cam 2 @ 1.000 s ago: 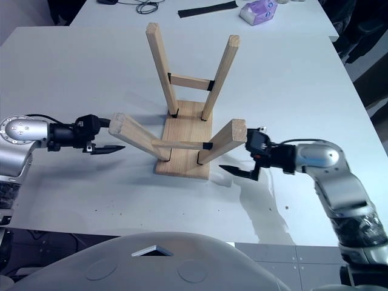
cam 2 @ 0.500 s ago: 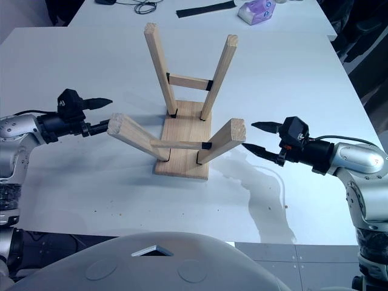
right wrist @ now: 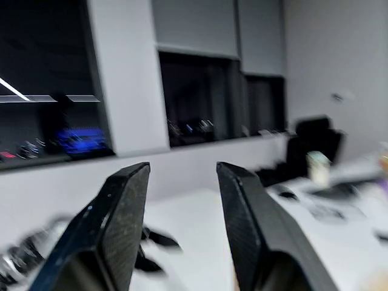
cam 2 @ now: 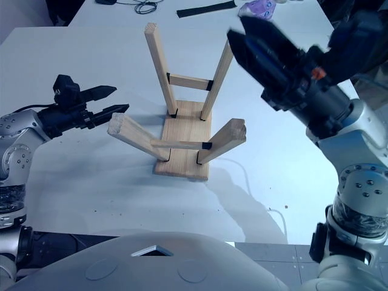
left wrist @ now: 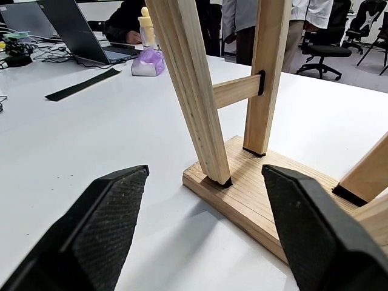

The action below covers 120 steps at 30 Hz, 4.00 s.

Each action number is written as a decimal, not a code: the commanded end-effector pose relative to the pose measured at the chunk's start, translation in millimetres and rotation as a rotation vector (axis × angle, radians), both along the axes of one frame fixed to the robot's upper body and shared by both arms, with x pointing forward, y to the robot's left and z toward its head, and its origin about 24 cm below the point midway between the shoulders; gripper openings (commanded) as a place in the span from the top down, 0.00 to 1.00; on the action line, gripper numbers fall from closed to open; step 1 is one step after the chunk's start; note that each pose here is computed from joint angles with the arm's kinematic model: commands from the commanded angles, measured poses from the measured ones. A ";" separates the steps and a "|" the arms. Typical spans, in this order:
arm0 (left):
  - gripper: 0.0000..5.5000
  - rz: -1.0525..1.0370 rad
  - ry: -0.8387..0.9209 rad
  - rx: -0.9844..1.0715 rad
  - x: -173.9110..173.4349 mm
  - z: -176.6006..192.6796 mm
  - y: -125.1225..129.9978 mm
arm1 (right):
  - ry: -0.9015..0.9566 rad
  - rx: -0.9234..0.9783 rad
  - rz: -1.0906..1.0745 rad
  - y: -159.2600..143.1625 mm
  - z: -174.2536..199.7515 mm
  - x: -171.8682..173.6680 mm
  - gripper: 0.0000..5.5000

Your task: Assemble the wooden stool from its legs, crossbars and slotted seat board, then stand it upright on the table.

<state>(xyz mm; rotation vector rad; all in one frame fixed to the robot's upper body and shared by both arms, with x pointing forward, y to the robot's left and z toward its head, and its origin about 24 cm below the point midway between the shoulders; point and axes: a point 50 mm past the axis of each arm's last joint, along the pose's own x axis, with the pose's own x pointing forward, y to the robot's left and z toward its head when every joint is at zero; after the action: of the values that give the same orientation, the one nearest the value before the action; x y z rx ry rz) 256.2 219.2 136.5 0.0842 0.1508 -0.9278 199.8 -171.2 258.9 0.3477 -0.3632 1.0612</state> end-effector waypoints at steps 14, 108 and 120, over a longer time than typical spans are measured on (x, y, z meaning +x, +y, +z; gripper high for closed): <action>0.37 -0.065 -0.004 0.047 6.4 2.1 -14.9 | 0.048 -0.602 0.183 52.4 -82.9 -18.9 0.63; 0.21 0.505 -0.269 0.158 -54.7 -8.7 -92.8 | 0.377 -0.535 -1.024 41.3 -145.7 -23.5 0.18; 0.21 0.795 -0.302 0.295 -43.1 -23.6 -18.6 | 0.349 -0.572 -1.388 -36.6 -143.4 -16.2 0.18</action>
<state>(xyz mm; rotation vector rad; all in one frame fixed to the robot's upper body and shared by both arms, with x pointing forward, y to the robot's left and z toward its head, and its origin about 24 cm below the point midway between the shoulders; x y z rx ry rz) 215.7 182.6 108.1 0.3932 0.0447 -0.1807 193.0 -186.2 114.3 -0.2187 0.0625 -0.1912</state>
